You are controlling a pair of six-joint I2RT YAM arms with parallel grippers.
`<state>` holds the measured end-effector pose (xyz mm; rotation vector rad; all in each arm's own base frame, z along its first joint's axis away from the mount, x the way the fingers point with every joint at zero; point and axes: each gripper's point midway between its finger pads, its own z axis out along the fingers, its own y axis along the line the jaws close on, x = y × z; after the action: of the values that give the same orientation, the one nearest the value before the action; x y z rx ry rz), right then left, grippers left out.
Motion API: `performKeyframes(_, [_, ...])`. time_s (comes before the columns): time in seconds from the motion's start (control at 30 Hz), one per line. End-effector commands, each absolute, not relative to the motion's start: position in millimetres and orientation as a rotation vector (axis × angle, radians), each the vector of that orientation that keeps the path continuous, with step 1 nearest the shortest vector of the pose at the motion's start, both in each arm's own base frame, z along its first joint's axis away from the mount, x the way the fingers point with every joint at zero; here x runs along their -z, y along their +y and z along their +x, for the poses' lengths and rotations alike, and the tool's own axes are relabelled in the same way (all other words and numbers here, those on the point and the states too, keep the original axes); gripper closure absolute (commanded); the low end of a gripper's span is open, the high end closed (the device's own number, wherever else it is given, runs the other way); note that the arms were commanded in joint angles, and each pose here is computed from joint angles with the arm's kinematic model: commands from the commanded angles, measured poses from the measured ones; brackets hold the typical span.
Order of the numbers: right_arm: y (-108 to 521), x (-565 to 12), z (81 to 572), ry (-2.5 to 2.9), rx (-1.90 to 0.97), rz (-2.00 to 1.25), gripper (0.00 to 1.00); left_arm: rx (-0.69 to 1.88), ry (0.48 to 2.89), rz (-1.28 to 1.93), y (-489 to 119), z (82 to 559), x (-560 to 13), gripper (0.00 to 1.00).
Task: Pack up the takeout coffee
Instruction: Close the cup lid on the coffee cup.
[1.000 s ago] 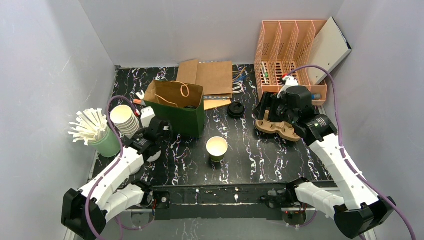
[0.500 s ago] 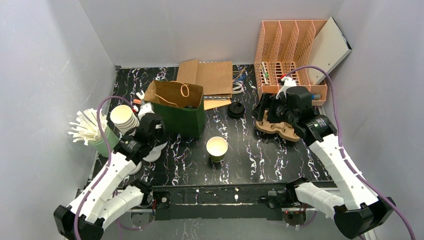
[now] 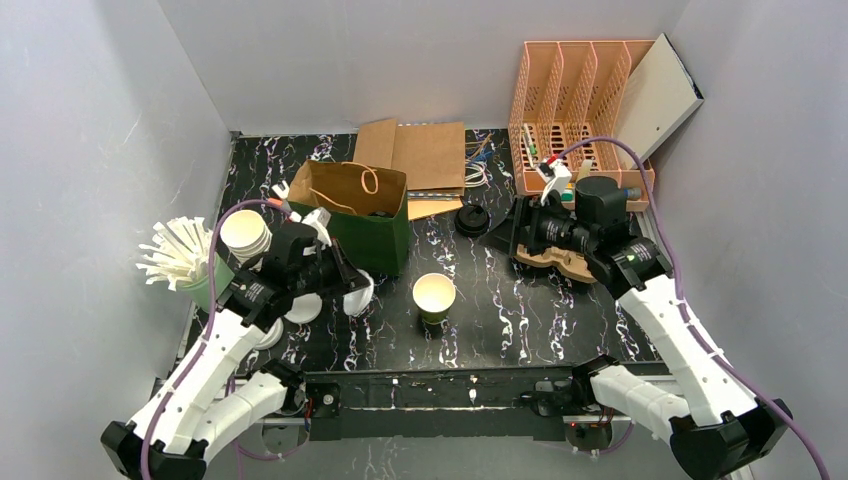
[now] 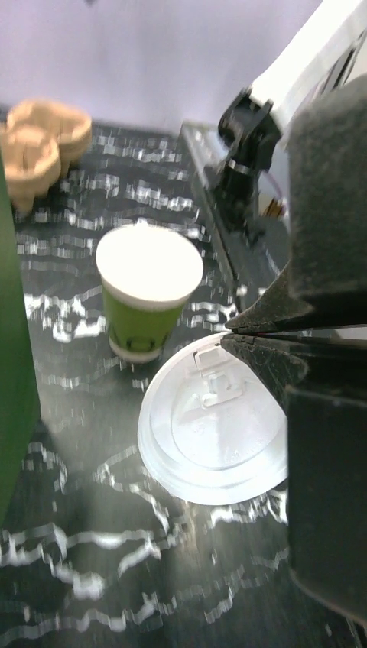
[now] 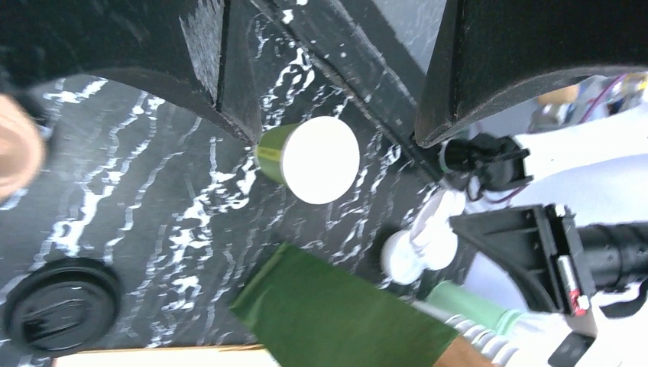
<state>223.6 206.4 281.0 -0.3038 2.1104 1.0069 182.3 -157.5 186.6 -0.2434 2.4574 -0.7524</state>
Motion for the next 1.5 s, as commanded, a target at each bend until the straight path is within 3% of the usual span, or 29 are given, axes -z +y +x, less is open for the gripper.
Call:
performKeyframes(0.0, [228,-301,199,2.006,-1.249,-0.426,0.18,1.13,2.289,-0.193,-195,177,-247,1.0])
performKeyframes(0.2, [239,-309,182,1.928,-1.419,-0.462,0.22,1.422,2.049,-0.184,-218,180,-310,1.0])
performKeyframes(0.33, [245,-315,176,1.857,-1.496,-0.5,0.03,1.587,1.905,-0.197,-228,184,-343,1.0])
performKeyframes(0.6, [255,-336,169,1.719,-1.626,-0.52,0.02,1.789,1.675,-0.184,-240,188,-396,1.0])
performKeyframes(0.97, [291,-377,176,1.639,-1.748,-0.234,0.02,1.832,1.603,-0.118,-284,190,-408,1.0])
performKeyframes(1.47, [285,-376,195,1.681,-1.706,-0.011,0.02,1.829,1.567,-0.077,-293,191,-414,1.0])
